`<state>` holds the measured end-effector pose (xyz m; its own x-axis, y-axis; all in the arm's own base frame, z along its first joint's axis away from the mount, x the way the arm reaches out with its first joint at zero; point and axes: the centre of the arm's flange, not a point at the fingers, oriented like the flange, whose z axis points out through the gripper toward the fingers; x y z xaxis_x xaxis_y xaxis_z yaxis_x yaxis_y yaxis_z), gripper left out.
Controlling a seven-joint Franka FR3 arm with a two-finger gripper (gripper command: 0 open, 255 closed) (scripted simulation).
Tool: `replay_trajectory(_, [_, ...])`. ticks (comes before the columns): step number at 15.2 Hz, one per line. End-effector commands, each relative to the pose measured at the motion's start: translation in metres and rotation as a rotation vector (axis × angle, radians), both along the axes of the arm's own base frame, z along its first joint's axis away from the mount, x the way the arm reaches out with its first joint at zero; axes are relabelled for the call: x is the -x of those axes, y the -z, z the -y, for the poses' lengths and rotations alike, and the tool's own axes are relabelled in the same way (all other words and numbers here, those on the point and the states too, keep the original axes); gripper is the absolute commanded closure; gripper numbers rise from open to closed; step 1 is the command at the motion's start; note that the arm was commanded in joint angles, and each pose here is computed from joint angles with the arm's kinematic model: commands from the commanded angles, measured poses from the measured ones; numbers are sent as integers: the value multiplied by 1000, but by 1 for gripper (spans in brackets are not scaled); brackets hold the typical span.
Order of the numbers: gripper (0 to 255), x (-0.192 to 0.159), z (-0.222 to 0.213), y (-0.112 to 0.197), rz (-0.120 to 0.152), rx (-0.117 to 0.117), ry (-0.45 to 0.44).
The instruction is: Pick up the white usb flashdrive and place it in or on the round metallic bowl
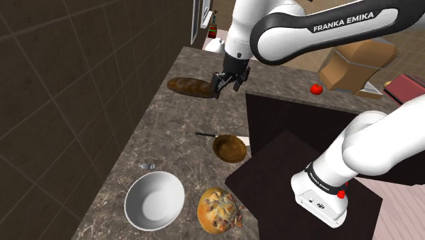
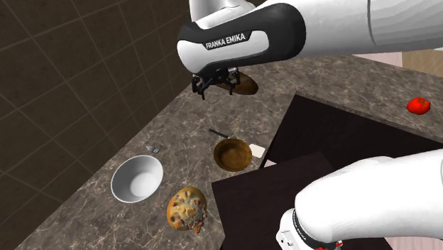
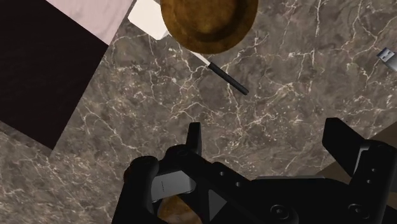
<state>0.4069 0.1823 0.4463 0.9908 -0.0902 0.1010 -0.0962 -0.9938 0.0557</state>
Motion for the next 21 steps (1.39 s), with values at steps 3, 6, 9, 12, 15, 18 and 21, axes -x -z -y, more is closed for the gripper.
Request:
replay_trajectory(3, [0,-17,-38,37,-11,-9,6])
replay_trajectory(6, [0,-28,-64,63,-20,-15,10])
replay_trajectory(9, [0,-39,-91,90,-29,-20,14])
replay_trajectory(12, [0,-50,-118,116,-38,-25,18])
replay_trajectory(15, [0,-61,-145,143,-47,-31,22])
replay_trajectory(18, [0,-71,-172,169,-56,-36,26])
replay_trajectory(21, [0,-82,-199,196,-65,-42,31])
